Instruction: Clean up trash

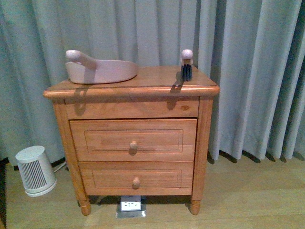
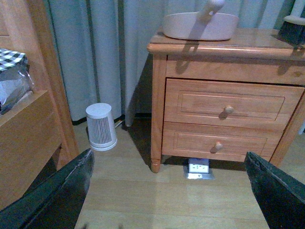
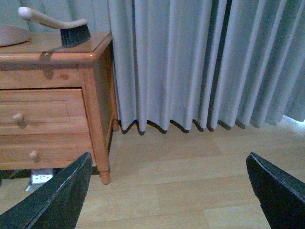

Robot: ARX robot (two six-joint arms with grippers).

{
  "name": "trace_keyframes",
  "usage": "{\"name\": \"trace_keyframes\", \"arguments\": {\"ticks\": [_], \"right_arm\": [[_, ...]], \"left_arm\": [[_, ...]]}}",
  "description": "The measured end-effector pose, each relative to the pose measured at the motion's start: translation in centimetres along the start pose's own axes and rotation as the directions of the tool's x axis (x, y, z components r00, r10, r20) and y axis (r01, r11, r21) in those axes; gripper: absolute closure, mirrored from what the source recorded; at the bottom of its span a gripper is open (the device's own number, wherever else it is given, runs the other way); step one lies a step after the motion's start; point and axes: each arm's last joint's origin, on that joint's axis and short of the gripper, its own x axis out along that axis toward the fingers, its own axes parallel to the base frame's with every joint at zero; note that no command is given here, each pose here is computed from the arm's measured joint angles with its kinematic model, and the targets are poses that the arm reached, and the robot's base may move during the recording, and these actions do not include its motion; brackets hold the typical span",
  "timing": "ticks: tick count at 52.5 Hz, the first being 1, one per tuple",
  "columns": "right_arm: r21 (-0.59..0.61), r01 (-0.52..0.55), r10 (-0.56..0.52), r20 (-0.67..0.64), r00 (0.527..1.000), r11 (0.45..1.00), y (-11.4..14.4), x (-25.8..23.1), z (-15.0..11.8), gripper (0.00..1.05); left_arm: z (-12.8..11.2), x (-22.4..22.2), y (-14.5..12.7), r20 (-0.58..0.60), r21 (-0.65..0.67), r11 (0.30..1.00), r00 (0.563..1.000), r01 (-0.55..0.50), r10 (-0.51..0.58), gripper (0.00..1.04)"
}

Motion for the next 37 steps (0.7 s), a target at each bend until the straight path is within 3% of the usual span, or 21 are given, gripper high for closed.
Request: {"name": "trace_keyframes", "arguments": {"ticks": [37], "right_arm": [[0.0,0.0,0.0,0.0,1.0,1.0,0.0,0.0,0.0,0.07]], "left_arm": [[0.0,0.0,0.0,0.0,0.0,1.0,1.0,0.0,0.0,0.08]]}}
